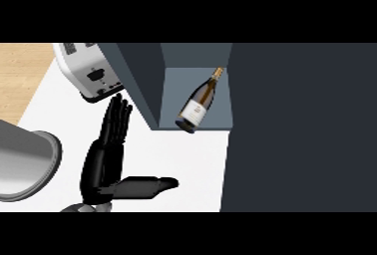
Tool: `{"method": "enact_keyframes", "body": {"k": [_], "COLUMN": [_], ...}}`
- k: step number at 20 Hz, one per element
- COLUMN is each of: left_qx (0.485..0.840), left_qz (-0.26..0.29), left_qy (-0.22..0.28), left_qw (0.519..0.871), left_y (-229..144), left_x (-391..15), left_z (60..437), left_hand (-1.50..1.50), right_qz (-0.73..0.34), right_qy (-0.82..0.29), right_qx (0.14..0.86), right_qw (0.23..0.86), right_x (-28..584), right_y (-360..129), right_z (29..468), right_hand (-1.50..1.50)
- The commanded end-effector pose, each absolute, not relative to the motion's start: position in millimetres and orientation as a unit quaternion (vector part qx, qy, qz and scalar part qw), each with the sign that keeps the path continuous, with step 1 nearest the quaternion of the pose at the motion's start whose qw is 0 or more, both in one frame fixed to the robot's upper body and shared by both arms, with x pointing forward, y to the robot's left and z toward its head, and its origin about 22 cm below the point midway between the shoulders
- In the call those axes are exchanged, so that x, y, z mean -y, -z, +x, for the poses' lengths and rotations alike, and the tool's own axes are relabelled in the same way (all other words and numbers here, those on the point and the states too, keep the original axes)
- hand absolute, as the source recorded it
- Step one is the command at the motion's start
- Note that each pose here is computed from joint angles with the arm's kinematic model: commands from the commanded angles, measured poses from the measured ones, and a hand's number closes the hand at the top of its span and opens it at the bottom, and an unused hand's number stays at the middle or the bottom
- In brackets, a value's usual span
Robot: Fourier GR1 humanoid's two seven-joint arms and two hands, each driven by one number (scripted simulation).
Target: Pick up the wine, place it into the cabinet and close the cabinet
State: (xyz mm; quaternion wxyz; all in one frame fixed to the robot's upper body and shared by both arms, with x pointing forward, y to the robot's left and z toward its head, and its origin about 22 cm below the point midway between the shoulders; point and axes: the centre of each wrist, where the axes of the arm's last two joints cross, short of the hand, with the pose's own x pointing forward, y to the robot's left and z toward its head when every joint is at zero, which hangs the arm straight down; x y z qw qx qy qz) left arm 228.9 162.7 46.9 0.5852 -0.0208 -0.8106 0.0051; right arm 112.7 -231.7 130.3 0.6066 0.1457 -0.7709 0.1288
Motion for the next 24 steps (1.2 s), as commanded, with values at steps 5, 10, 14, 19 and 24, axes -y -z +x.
{"method": "enact_keyframes", "body": {"k": [5, 10, 14, 19, 24], "left_qx": [0.804, 0.805, 0.804, 0.806, 0.809], "left_qz": [-0.1, -0.106, -0.107, -0.108, -0.093], "left_qy": [0.025, 0.034, 0.036, 0.025, 0.032], "left_qw": [0.585, 0.583, 0.584, 0.581, 0.579], "left_y": [-61, -60, -59, -49, -44], "left_x": [-206, -240, -264, -259, -287], "left_z": [193, 186, 173, 177, 187], "left_hand": [-1.5, 1.5, 1.5, 1.5, 1.5], "right_qz": [0.181, 0.165, 0.182, 0.232, 0.295], "right_qy": [-0.249, -0.296, -0.271, -0.256, -0.278], "right_qx": [0.744, 0.736, 0.746, 0.747, 0.723], "right_qw": [0.593, 0.586, 0.58, 0.569, 0.56], "right_x": [239, 236, 242, 232, 207], "right_y": [-138, -142, -168, -154, -154], "right_z": [105, 100, 78, 92, 100], "right_hand": [1.5, 1.5, 1.5, 1.5, 1.5]}}
